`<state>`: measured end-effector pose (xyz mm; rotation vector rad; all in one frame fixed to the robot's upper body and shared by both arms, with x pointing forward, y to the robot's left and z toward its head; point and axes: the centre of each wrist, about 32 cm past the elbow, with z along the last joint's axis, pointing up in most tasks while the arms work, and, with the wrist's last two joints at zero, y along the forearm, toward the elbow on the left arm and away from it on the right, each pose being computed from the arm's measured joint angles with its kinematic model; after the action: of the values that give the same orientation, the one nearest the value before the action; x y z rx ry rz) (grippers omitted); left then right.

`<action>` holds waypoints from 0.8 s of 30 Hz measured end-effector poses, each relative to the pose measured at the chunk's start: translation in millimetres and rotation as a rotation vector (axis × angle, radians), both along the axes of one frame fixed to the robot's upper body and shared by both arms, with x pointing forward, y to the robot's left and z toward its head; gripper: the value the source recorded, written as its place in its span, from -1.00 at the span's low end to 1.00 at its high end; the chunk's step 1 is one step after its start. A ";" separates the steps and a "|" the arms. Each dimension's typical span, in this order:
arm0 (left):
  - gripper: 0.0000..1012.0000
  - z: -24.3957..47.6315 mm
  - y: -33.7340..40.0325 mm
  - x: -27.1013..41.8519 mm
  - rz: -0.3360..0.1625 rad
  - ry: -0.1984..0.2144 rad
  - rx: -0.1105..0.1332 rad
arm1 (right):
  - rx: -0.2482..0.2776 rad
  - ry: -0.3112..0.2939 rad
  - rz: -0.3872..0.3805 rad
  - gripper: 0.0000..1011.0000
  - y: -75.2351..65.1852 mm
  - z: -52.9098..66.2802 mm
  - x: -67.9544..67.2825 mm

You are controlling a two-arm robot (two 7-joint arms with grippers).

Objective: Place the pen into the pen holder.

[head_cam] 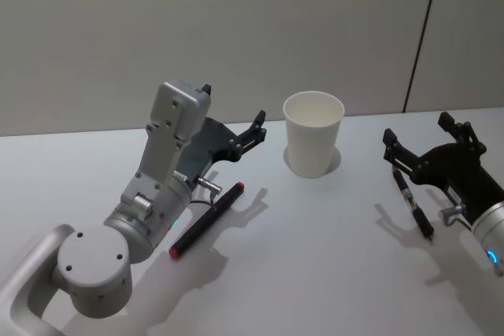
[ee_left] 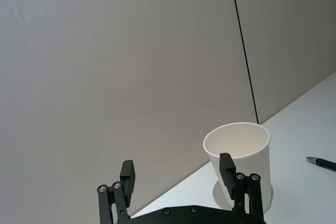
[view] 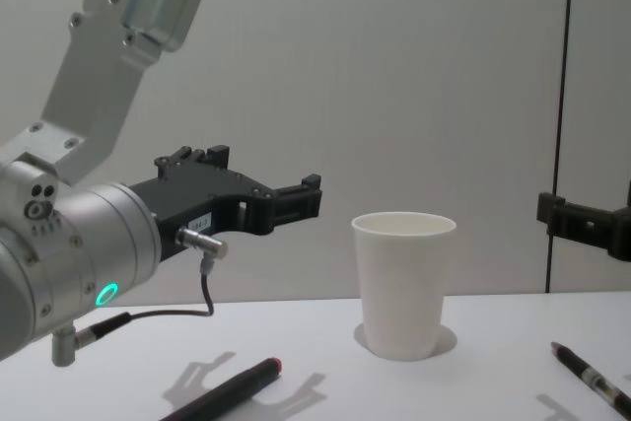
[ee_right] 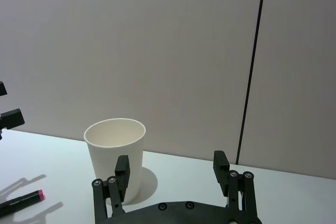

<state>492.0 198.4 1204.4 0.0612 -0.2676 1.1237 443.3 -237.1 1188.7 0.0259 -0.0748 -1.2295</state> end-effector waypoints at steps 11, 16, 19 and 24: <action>0.98 0.0 0.0 0.0 0.000 0.000 0.000 | 0.000 0.000 0.000 0.98 0.0 0.0 0.0; 0.98 0.0 0.0 0.0 0.000 0.000 0.000 | 0.000 0.000 0.000 0.98 0.0 0.0 0.0; 0.98 0.0 0.0 0.0 0.000 0.000 0.000 | 0.000 0.000 0.000 0.98 0.0 0.0 0.0; 0.98 0.0 0.0 0.0 0.000 0.000 0.000 | 0.000 0.000 0.000 0.98 0.0 0.0 0.0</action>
<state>492.0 198.4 1204.4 0.0611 -0.2676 1.1237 443.3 -237.1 1188.7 0.0259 -0.0748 -1.2295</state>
